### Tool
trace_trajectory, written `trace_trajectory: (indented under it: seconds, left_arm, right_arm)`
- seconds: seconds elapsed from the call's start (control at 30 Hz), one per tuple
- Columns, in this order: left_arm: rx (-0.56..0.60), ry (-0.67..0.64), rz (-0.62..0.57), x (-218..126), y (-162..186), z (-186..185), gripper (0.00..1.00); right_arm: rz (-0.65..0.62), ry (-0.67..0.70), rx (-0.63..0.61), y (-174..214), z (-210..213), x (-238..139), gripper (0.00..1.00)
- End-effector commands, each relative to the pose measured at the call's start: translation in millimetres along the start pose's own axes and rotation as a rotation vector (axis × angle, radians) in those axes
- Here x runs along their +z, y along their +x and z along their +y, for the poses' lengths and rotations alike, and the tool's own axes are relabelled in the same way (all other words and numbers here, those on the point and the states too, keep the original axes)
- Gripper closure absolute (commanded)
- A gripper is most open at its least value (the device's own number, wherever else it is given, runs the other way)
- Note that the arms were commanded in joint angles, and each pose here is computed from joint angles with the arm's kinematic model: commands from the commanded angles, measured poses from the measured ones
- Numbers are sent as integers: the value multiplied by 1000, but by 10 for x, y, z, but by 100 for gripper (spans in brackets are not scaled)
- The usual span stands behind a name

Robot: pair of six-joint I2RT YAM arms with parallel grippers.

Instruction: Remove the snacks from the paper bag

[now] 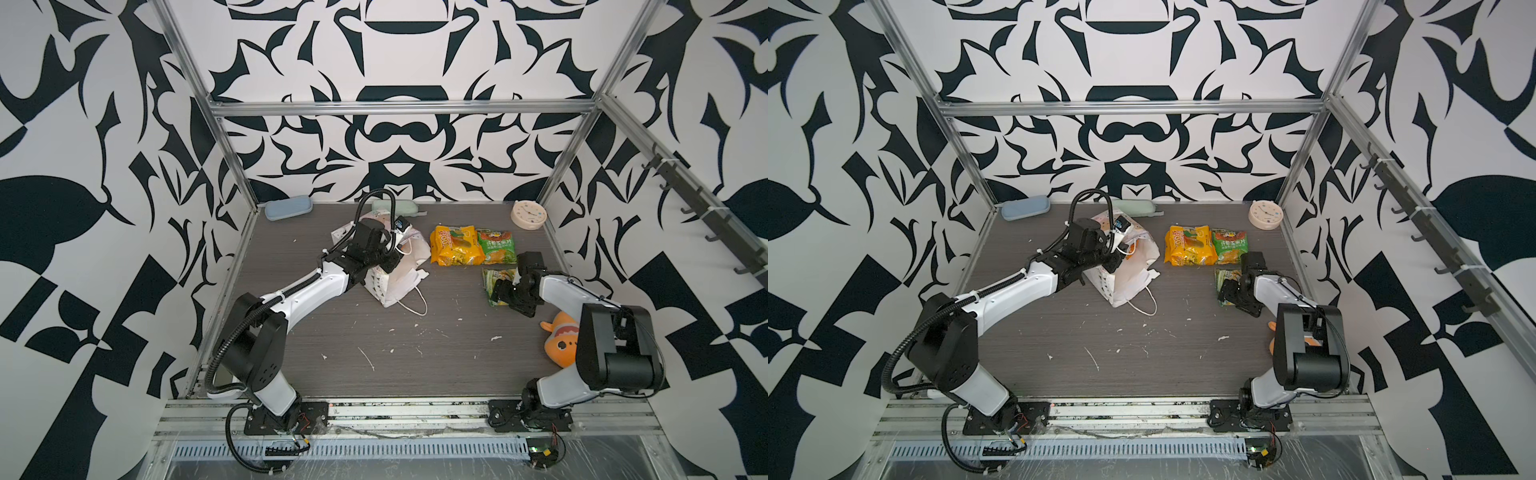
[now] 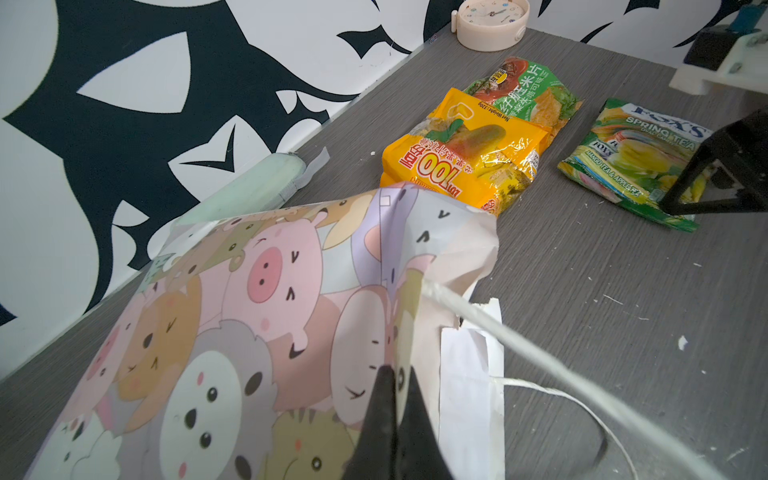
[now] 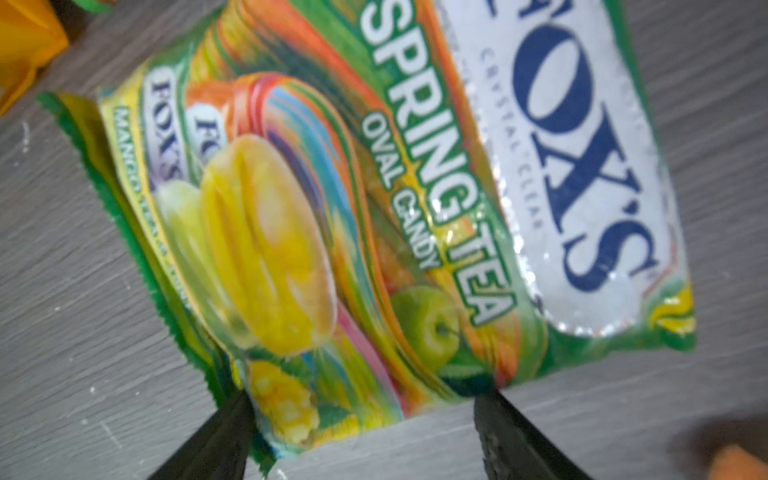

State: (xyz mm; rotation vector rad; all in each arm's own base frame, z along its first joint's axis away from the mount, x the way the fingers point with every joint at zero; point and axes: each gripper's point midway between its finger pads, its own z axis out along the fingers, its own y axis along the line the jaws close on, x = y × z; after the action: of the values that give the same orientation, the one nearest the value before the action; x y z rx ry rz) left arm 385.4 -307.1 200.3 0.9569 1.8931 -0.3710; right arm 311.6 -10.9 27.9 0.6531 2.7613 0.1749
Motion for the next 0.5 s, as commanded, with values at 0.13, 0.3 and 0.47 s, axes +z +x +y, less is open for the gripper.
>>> trace_trajectory:
  seconds: [0.13,0.3,0.47]
  left_arm:
    - [-7,2,-26,-63,-115,6,100]
    - [-8,3,-33,-68,-135,7,100]
    - [-6,4,-29,-58,-122,4,100]
  right_arm:
    - [-94,16,-33,-358,71,-45,22]
    - [-97,18,-36,-400,83,-52,22]
    - [-121,15,-39,-458,108,-192,19]
